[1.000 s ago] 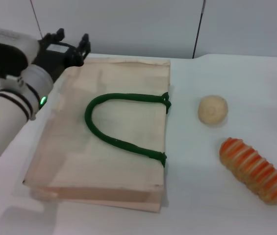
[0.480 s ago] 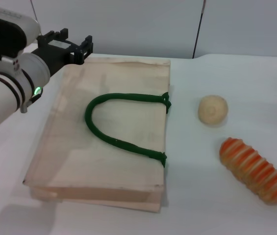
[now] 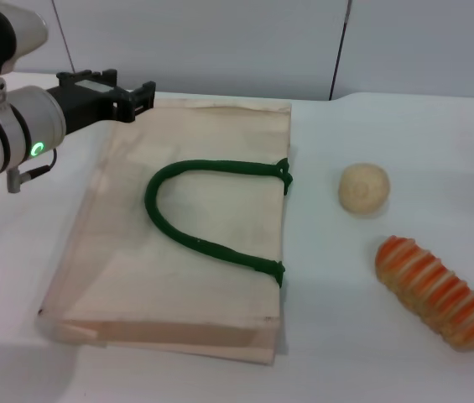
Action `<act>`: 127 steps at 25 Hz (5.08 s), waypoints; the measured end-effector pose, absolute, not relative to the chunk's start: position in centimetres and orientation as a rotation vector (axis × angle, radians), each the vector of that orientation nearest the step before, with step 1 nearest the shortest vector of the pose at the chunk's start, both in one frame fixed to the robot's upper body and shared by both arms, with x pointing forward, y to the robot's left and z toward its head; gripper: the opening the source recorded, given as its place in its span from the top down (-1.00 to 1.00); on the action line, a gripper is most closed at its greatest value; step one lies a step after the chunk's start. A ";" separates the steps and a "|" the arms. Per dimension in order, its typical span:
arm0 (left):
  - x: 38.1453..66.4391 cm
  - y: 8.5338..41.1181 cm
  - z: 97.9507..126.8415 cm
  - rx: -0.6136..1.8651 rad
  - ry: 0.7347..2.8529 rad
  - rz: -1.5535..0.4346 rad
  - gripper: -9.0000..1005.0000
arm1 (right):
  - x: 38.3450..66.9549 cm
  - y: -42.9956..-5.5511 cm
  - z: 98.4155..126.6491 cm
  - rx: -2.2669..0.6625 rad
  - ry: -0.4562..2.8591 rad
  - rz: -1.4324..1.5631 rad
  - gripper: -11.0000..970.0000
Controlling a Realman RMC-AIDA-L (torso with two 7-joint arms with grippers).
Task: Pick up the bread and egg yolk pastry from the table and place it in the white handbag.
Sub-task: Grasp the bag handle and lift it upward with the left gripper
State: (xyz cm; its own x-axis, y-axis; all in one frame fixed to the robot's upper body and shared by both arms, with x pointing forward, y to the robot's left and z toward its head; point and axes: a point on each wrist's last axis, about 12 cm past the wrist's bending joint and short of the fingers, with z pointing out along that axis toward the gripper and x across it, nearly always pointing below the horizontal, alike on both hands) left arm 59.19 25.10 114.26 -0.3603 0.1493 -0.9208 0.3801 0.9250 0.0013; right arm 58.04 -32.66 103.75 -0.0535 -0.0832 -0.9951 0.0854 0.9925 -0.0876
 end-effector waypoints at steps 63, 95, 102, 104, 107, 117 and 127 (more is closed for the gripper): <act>59.7 21.8 113.3 0.861 2.166 -0.123 -0.22 | 58.8 -31.8 103.7 -0.024 1.658 -0.121 -0.56; 59.5 21.7 110.4 0.801 2.257 -0.196 -0.09 | 58.9 -31.7 103.7 -0.034 1.659 -0.118 -0.56; 59.5 21.9 110.3 0.776 2.267 -0.199 -0.02 | 58.9 -31.7 103.7 -0.034 1.659 -0.118 -0.56; 59.5 22.0 110.3 0.772 2.270 -0.194 0.01 | 58.9 -31.7 103.7 -0.034 1.659 -0.118 -0.56; 59.5 22.2 110.2 0.770 2.280 -0.185 0.04 | 58.9 -31.7 103.7 -0.034 1.659 -0.118 -0.56; 59.8 22.4 110.2 0.748 2.292 -0.156 0.37 | 58.9 -31.7 103.7 -0.034 1.659 -0.118 -0.56; 60.2 21.9 111.2 0.756 2.231 -0.148 0.73 | 58.9 -31.7 103.7 -0.034 1.659 -0.118 -0.56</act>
State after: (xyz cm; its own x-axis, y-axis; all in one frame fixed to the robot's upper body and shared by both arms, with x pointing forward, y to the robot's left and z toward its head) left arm 60.24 21.88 111.17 -0.5348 0.4736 -0.6998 0.5621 0.8178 0.1239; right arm 58.86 -31.72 103.68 -0.0919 -0.0928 -0.9914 0.0480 0.9941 -0.0975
